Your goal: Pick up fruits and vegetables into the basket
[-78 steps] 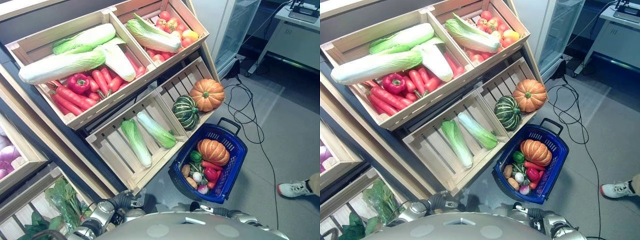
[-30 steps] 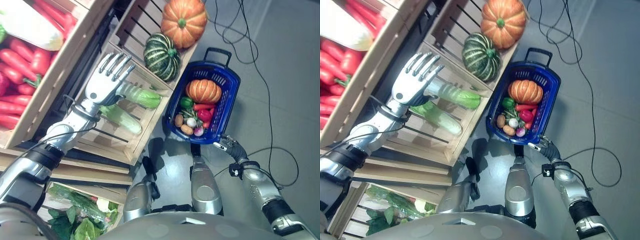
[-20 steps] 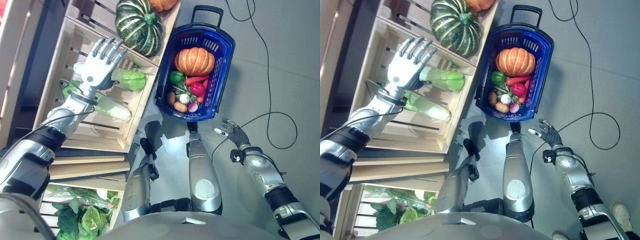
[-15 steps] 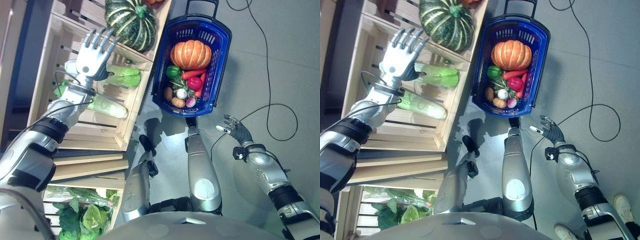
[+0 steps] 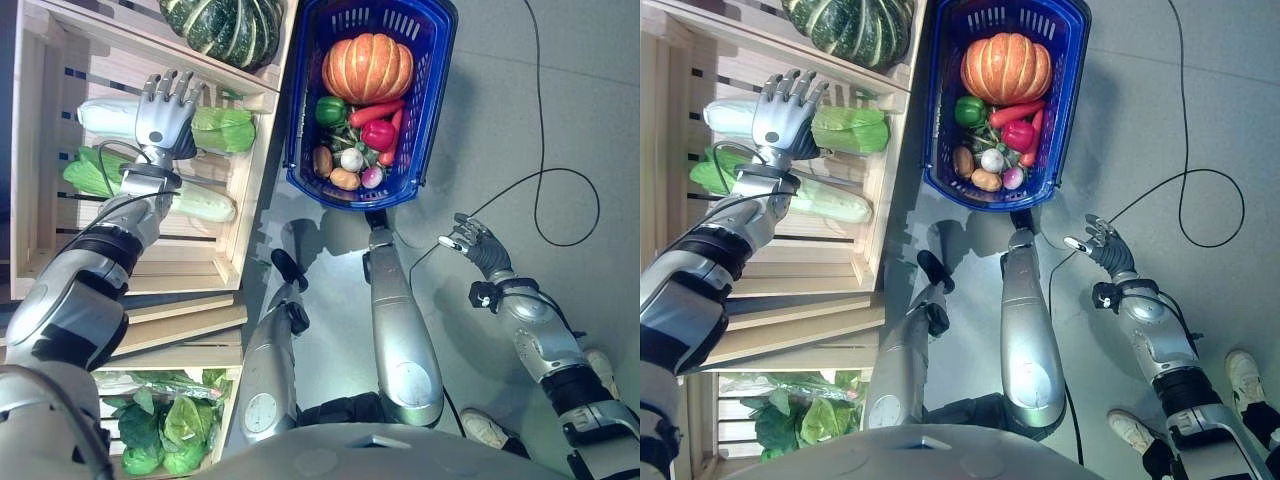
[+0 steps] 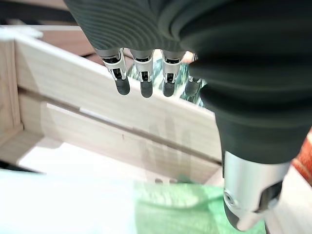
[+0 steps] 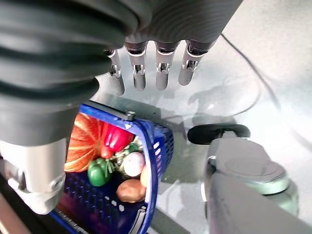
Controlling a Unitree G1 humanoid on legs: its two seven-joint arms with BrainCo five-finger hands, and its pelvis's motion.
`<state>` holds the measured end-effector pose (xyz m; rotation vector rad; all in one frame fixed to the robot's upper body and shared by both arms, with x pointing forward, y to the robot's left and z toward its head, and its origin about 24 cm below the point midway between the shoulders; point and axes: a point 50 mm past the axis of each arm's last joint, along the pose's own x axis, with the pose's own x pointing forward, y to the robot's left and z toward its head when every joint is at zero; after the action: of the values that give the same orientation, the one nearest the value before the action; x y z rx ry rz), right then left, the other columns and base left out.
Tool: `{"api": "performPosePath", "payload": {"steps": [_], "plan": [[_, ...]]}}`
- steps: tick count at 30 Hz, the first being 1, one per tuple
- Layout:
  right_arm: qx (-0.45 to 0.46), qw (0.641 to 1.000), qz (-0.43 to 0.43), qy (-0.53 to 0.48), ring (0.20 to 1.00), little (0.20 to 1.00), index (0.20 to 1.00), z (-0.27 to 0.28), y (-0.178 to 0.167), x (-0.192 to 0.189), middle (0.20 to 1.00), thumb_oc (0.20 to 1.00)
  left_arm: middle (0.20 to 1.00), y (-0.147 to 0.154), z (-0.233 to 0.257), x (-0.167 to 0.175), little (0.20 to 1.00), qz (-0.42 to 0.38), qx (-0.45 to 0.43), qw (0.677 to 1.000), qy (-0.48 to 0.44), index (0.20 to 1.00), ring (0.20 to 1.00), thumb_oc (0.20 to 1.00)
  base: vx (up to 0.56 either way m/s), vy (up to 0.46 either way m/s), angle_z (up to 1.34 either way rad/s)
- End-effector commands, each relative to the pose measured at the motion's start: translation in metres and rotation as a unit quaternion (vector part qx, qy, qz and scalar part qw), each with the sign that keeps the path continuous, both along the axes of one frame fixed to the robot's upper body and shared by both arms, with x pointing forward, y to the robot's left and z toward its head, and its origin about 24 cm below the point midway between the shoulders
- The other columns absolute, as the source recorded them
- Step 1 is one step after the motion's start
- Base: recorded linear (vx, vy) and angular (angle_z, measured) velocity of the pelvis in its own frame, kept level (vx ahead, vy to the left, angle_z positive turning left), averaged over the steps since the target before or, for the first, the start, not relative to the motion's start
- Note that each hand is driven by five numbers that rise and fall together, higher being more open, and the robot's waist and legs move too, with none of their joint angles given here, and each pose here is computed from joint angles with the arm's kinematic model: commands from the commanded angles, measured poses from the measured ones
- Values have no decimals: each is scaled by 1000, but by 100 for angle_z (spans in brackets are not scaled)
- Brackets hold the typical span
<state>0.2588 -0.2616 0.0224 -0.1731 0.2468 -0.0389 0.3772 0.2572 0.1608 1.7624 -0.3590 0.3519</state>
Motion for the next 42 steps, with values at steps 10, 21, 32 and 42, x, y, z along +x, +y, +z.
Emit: {"api": "performPosePath", "payload": {"steps": [10, 21, 32, 42], "plan": [[12, 999, -11, -35, 1000, 1000, 1000, 5, 2, -10, 1000, 1000, 1000, 37, -4, -24, 1000, 57, 9, 996, -70, 1000, 1000, 1000, -7, 9, 2], [11, 999, -8, -37, 1000, 1000, 1000, 8, 3, -8, 1000, 1000, 1000, 56, 18, -18, 1000, 121, 51, 989, -66, 1000, 1000, 1000, 25, 19, 2], [22, 999, -5, -42, 1000, 1000, 1000, 5, 6, -8, 1000, 1000, 1000, 64, 26, -14, 1000, 154, 57, 985, -49, 1000, 1000, 1000, 15, 1, -3], [28, 998, -9, -50, 1000, 1000, 1000, 5, 8, -7, 1000, 1000, 1000, 64, 19, -10, 1000, 182, 42, 982, -13, 1000, 1000, 1000, 15, 0, -4]]}}
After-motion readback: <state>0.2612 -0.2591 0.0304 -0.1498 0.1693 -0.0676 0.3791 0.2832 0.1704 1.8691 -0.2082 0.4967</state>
